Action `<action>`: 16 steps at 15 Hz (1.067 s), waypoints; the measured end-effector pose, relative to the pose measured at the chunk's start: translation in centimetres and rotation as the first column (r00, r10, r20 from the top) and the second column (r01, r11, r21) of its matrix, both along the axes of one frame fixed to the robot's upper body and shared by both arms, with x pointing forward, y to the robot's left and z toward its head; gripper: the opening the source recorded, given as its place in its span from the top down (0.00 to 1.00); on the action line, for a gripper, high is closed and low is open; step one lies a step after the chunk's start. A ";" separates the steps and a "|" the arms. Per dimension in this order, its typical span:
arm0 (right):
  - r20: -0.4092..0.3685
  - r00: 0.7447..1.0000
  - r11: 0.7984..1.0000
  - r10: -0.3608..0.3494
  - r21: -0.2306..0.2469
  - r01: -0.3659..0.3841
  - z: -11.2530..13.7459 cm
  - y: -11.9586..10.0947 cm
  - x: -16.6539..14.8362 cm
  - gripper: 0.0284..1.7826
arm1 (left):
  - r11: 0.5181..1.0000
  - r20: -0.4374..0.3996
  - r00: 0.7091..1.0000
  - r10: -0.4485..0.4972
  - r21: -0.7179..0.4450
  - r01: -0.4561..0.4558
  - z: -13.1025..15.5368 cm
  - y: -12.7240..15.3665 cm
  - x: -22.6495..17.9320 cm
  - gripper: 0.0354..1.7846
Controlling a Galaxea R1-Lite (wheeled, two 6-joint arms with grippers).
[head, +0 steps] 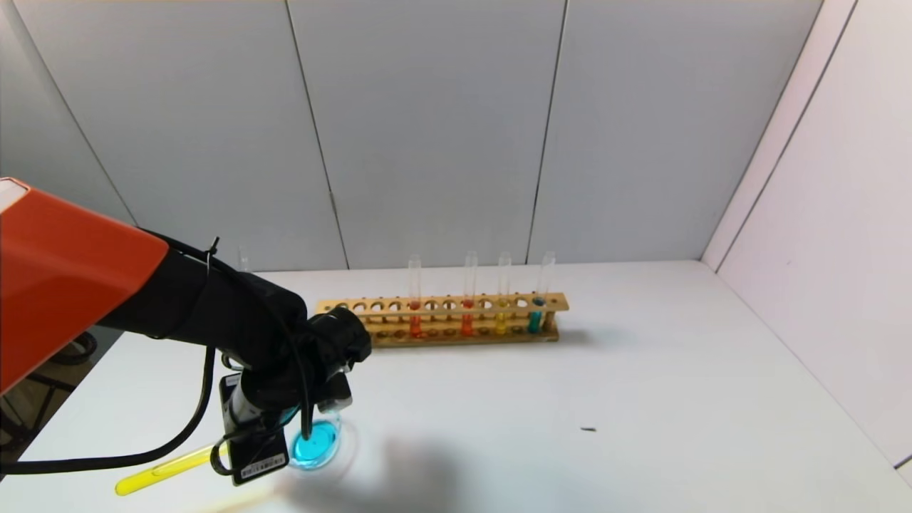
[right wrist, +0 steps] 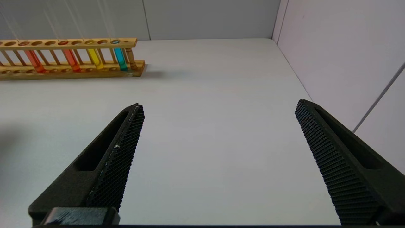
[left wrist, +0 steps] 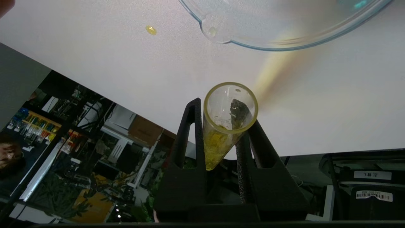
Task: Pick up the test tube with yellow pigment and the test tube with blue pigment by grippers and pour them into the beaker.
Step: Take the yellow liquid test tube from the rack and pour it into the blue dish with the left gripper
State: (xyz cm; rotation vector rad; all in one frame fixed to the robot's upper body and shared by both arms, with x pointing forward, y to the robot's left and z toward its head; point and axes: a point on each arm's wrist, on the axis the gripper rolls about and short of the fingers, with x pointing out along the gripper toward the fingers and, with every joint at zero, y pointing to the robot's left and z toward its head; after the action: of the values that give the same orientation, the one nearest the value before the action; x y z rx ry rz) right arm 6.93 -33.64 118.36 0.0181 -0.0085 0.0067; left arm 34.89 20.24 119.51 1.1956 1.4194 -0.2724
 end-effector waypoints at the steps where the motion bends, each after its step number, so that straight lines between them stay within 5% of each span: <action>1: 0.000 1.000 1.000 0.000 0.000 0.000 0.0 0.0 0.0 0.02 | 1.000 -0.008 1.000 -0.002 0.012 0.002 0.1 0.0 0.1 0.84; 16: 0.000 1.000 1.000 0.000 0.000 0.000 0.0 0.0 0.0 0.02 | 0.985 -0.169 0.984 -0.050 0.154 0.076 0.9 -1.6 0.6 0.84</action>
State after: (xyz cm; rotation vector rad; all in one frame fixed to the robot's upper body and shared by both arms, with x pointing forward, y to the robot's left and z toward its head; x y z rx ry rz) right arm 6.93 -33.64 118.36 0.0183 -0.0085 0.0067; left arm 35.47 18.65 120.38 1.3771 1.5716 -0.3119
